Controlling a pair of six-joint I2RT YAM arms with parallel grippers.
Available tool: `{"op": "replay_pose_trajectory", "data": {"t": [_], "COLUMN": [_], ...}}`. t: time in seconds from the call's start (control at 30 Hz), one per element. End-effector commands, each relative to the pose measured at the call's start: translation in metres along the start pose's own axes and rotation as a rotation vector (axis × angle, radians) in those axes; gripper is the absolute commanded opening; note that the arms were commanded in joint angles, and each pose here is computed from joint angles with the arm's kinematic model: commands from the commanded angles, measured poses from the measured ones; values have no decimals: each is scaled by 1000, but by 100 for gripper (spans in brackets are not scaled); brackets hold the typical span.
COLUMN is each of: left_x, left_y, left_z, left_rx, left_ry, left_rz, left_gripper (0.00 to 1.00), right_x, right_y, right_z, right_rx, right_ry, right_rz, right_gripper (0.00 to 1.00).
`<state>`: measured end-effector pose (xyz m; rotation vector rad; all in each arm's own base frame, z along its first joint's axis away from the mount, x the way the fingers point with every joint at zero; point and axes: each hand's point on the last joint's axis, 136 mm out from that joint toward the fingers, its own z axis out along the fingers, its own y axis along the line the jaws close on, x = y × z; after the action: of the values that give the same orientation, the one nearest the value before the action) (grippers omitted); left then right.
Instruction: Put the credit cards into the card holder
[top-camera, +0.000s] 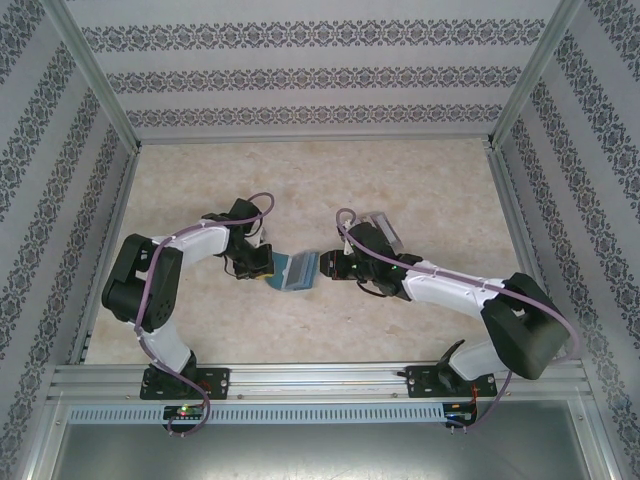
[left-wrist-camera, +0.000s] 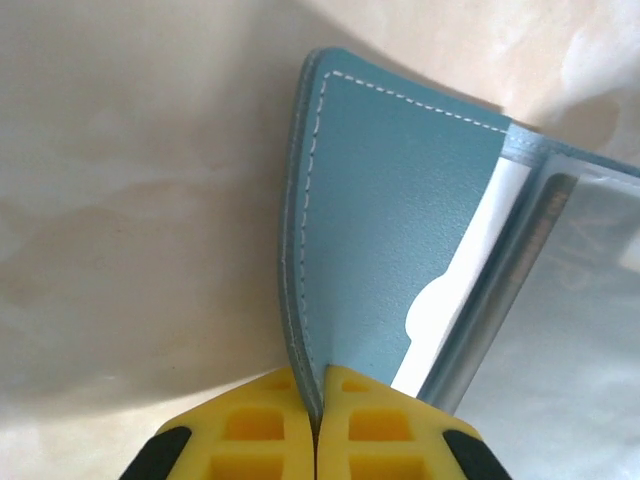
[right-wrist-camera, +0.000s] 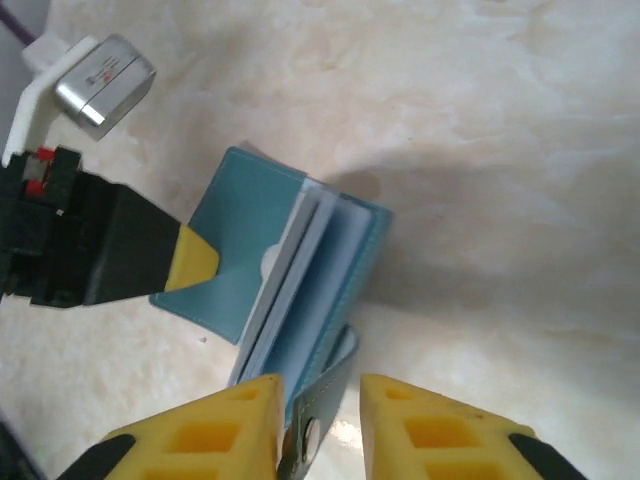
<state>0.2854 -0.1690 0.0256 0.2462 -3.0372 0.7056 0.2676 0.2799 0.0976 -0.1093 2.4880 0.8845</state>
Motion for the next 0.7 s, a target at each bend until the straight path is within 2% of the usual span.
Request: {"op": "replay_pose_trajectory", "data": {"t": [0.0, 0.13, 0.33, 0.5, 0.67], "left_x": [19, 28, 32, 36, 39], "left_y": [5, -1, 1, 3, 4], "left_z": [6, 6, 1, 7, 9], "left_rx": [4, 68, 70, 87, 95], "left_ry": [72, 74, 47, 56, 61], "left_rz": [-38, -85, -112, -135, -146], "left_gripper": [3, 4, 3, 1, 1], "right_x": [-3, -2, 1, 21, 37], "right_y": [-10, -2, 13, 12, 21], "right_z": [-8, -20, -27, -12, 1], "right_rx": [140, 162, 95, 40, -115], "right_ry": [-14, -24, -22, 49, 99], "right_rz": [-59, -78, -5, 74, 167], "right_gripper": [34, 38, 57, 60, 61]}}
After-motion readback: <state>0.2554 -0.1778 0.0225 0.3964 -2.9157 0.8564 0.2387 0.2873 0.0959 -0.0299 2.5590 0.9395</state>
